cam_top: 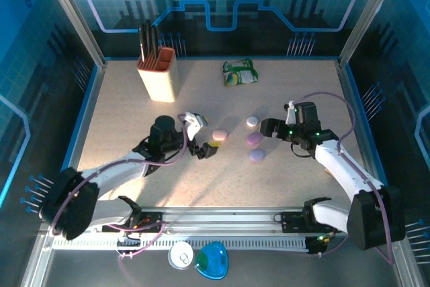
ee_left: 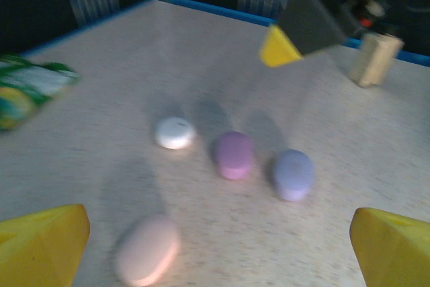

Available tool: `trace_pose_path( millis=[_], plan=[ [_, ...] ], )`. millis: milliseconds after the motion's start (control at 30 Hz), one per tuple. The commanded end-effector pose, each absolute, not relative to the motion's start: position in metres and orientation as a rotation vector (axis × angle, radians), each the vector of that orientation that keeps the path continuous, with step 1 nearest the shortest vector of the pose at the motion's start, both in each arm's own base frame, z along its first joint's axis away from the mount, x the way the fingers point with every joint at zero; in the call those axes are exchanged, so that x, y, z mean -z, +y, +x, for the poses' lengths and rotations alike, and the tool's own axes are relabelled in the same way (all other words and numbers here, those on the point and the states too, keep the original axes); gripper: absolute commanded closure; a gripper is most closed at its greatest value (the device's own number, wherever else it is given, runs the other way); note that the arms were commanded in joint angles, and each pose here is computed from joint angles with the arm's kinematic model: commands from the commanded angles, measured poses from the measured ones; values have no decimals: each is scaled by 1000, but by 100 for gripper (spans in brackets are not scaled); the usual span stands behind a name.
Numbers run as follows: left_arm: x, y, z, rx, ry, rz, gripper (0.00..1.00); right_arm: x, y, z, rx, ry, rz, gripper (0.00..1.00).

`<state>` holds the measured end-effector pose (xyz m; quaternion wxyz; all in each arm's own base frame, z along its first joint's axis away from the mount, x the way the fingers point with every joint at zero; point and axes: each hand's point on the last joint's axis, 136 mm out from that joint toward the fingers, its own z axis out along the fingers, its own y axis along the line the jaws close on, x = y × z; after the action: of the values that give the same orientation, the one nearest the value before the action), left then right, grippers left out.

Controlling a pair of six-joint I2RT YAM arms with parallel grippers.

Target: Insert wireless bluetooth earbuds into charging case

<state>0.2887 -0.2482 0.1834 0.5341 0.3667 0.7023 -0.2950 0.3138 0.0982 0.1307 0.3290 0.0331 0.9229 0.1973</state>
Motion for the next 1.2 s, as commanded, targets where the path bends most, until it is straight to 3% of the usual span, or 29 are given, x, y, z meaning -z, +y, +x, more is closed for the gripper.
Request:
trace_pose_path(
  millis=[0, 167, 433, 767, 1167],
  plan=[
    [-183, -202, 309, 457, 1774, 675, 1, -155, 67, 336, -216, 2271, -64, 0],
    [-185, -142, 314, 233, 1792, 453, 1, -171, 37, 350, 4, 2130, -56, 0],
    [-171, -61, 310, -29, 1781, 168, 1, -163, 20, 355, 41, 1976, -29, 0],
    [-130, -38, 329, -4, 1844, 87, 1, -140, 17, 370, -7, 1886, -50, 0],
    [-128, -27, 364, 66, 1842, 14, 1, -118, 16, 388, -57, 1851, -83, 0]
  ],
)
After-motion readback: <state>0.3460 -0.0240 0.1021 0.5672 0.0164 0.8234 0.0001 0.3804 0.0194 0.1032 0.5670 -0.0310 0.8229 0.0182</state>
